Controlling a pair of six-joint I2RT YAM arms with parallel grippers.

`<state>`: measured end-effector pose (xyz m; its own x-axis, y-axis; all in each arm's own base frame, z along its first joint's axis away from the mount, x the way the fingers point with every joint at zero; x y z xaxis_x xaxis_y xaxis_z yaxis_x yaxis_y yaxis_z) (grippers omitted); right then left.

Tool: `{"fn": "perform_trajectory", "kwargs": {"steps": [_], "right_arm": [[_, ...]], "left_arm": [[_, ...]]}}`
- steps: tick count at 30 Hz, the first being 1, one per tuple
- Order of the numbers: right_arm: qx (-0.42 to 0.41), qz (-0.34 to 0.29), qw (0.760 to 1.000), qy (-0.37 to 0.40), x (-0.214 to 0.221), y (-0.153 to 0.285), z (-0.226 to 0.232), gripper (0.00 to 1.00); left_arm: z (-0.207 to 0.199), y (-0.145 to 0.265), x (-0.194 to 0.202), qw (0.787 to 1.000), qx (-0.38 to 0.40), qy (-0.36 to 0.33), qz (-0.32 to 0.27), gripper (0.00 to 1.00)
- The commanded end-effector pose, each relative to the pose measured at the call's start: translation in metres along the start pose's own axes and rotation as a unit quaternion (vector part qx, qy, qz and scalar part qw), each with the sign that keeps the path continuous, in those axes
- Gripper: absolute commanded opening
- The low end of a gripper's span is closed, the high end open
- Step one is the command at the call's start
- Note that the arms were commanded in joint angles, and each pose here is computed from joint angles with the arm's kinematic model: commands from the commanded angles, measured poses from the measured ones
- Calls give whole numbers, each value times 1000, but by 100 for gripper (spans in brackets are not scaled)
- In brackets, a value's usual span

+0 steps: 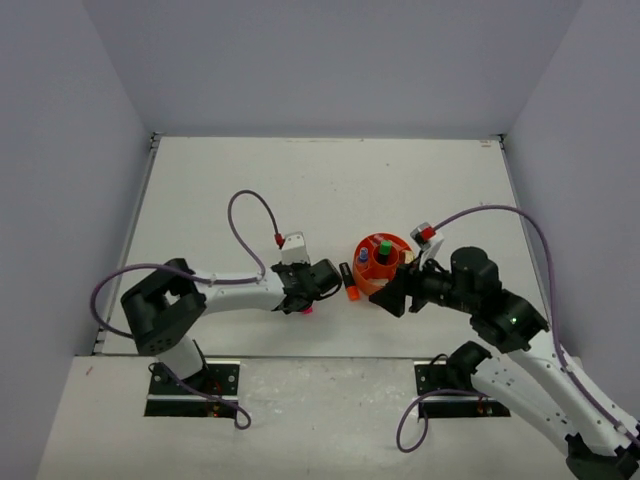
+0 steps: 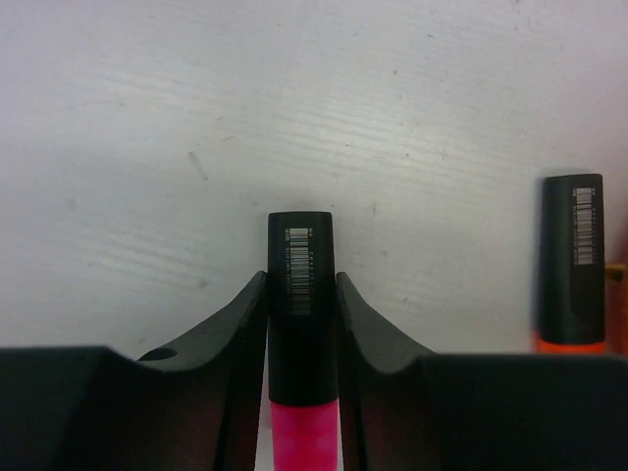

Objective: Sort the stationery into containers
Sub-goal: Pick up the pen from the center of the board, then place the pen in the storage box.

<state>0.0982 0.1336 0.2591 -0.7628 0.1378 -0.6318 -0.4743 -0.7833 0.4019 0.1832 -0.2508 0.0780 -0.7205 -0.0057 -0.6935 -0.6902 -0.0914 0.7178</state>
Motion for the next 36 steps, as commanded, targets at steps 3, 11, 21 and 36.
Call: {"fn": "perform_trajectory", "kwargs": {"steps": [3,11,21,36], "right_arm": [[-85,36,995,-32,32,-41,6,64],[-92,-41,991,-86,43,-88,28,64],[-21,-133,979,-151,23,-110,34,60],[-17,-138,975,-176,40,-122,50,44]], "left_arm": [[17,58,-41,988,51,127,-66,0],[22,105,-55,950,148,266,-63,0],[21,131,-68,916,215,335,-52,0],[18,133,-73,908,221,352,-57,0]]}}
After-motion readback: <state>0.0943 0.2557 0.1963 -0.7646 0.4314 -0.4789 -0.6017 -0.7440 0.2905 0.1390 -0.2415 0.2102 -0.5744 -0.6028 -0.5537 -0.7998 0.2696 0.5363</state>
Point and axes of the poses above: each gripper's point midway between its finger pads, its own y axis back along the fingers, its own z axis along the line the jaws close on, x = y × z, the point moved 8 cm from there along y, back along the fingers, and after that the axes turned 13 degrees about -y, right-handed, at the moved point
